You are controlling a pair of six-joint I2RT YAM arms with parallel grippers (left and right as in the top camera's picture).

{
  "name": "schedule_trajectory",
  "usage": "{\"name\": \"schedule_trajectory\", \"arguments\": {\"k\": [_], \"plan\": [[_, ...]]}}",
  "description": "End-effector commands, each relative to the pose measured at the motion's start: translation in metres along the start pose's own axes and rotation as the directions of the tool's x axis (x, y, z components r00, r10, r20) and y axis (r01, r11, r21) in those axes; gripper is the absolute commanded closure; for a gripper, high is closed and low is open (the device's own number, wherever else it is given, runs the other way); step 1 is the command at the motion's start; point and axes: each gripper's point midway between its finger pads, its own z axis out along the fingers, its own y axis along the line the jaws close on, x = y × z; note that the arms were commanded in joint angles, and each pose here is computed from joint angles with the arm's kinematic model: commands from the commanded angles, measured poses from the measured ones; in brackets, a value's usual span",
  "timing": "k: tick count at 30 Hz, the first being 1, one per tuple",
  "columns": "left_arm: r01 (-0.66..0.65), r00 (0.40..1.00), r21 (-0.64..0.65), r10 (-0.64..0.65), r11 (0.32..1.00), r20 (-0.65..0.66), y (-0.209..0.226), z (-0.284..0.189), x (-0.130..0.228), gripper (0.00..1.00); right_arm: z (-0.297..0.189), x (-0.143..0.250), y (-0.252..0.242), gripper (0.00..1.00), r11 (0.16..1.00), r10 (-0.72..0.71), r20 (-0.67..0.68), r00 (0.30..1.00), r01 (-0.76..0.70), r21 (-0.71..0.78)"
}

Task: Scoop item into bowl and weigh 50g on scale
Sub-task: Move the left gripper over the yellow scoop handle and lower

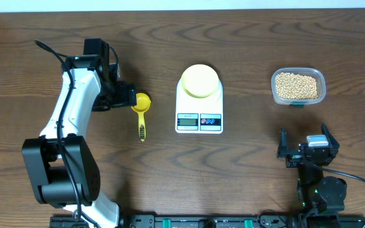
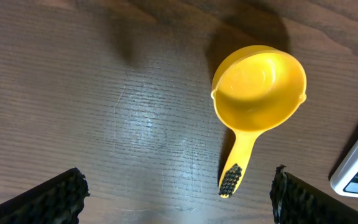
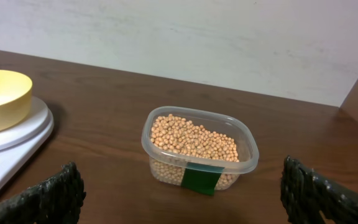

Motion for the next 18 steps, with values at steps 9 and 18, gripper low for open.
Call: {"name": "schedule_trajectory", "arguments": {"k": [9,18], "plan": [[-0.018,1.000,0.007,0.018,1.000,0.014,-0.0002,0.0020,-0.0054,0.04,0.0000,0.0011,-0.0009,0.01,1.000,-0.014,-0.003,1.000,0.014,0.003],[-0.018,1.000,0.007,0.018,1.000,0.020,-0.0002,0.0023,-0.0073,0.04,0.0000,0.0012,-0.0008,0.01,1.000,-0.014,-0.004,1.000,0.014,0.003]]}}
